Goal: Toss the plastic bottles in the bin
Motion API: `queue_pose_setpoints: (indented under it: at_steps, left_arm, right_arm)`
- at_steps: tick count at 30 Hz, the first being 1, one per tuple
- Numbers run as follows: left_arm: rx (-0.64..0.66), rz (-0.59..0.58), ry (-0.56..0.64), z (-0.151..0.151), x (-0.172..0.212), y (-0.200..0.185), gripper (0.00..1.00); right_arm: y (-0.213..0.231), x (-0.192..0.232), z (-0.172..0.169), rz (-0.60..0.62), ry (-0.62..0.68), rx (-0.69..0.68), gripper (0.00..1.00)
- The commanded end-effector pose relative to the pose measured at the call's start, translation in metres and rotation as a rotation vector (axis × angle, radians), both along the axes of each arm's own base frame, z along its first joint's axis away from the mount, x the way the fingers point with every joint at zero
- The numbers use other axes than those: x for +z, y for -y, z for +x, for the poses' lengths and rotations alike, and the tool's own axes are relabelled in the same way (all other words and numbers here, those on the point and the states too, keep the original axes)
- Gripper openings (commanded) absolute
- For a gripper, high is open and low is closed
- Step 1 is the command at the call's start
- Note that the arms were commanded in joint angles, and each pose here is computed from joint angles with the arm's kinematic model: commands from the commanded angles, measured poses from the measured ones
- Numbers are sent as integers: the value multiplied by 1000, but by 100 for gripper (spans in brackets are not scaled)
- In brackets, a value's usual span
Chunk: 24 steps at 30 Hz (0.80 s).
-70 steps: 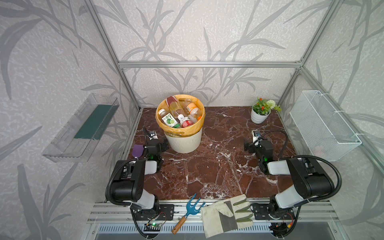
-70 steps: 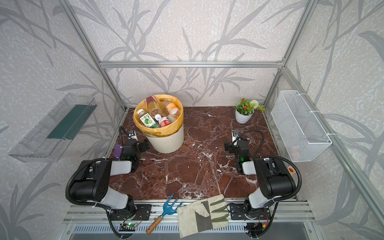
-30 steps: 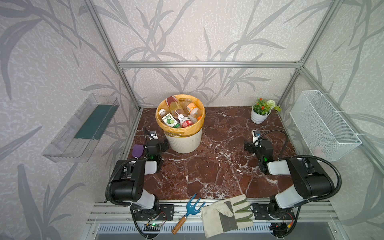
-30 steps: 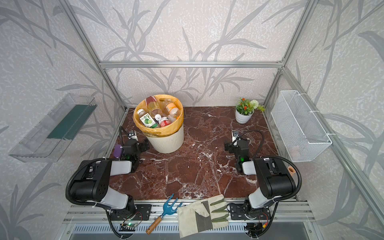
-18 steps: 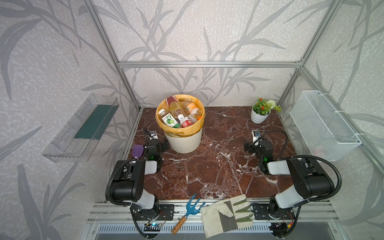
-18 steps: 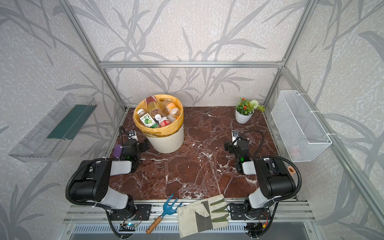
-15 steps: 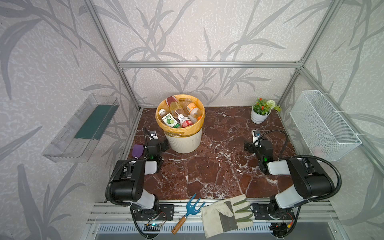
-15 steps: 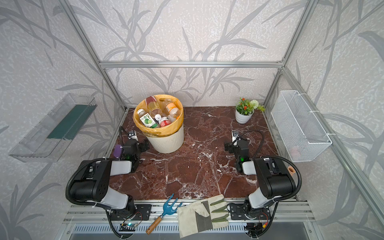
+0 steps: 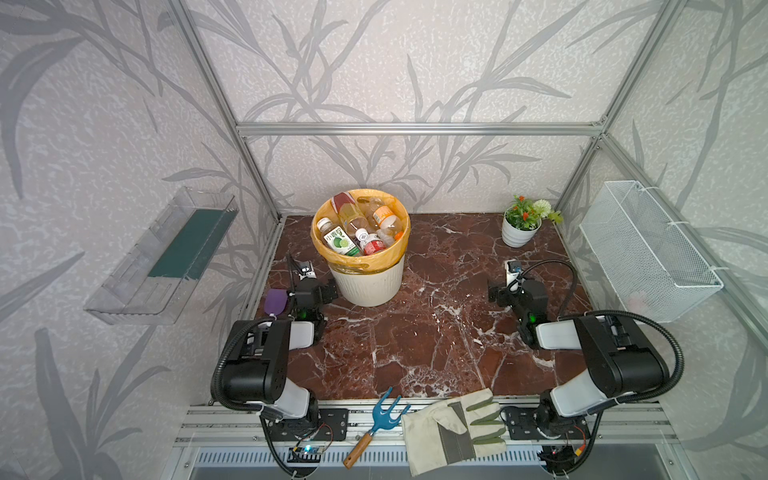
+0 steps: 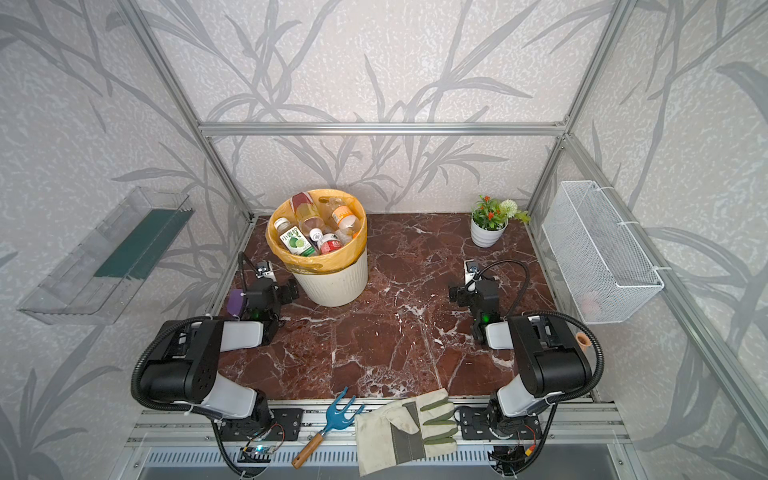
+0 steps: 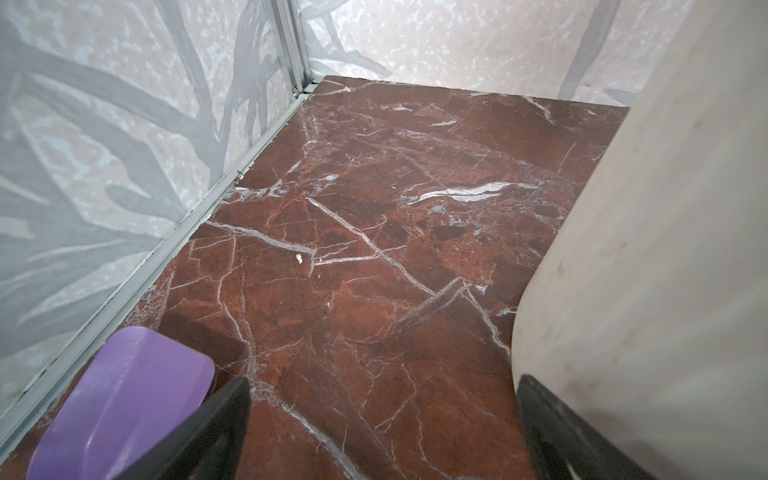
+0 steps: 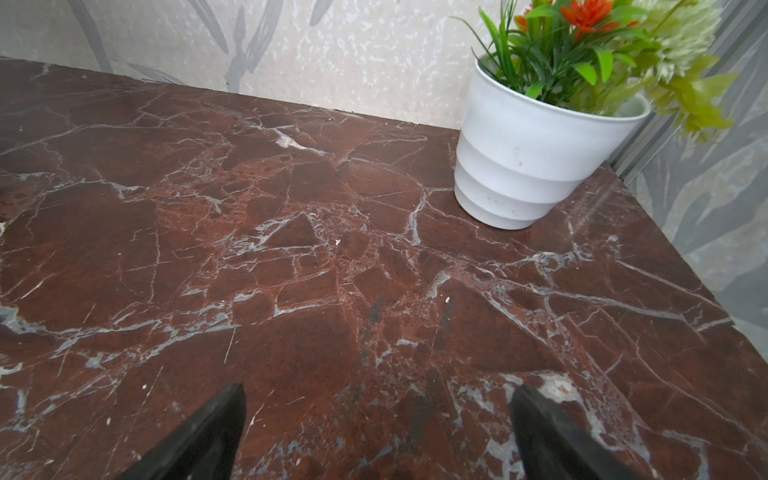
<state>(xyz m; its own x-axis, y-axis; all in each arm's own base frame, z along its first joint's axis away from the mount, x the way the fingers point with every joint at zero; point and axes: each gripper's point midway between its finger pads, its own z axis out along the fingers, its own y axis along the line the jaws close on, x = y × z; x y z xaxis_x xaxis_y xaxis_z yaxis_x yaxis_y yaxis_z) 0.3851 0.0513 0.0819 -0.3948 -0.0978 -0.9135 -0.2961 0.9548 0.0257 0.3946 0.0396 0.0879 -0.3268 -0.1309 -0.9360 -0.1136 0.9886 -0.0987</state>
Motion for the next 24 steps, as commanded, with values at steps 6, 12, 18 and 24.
queue_pose_setpoints:
  at_steps: [6,12,18,24]
  left_arm:
    - [-16,16,30,6,11,2,99]
    - [-16,16,30,6,12,2,99]
    - [-17,17,29,6,11,2,99]
    - [-16,16,30,6,12,2,99]
  right_arm:
    - [-3,4,3,31,15,17,99]
    - [4,4,4,32,11,-21,99]
    - [4,5,4,29,14,-24,99]
    - [4,5,4,30,16,-23,99]
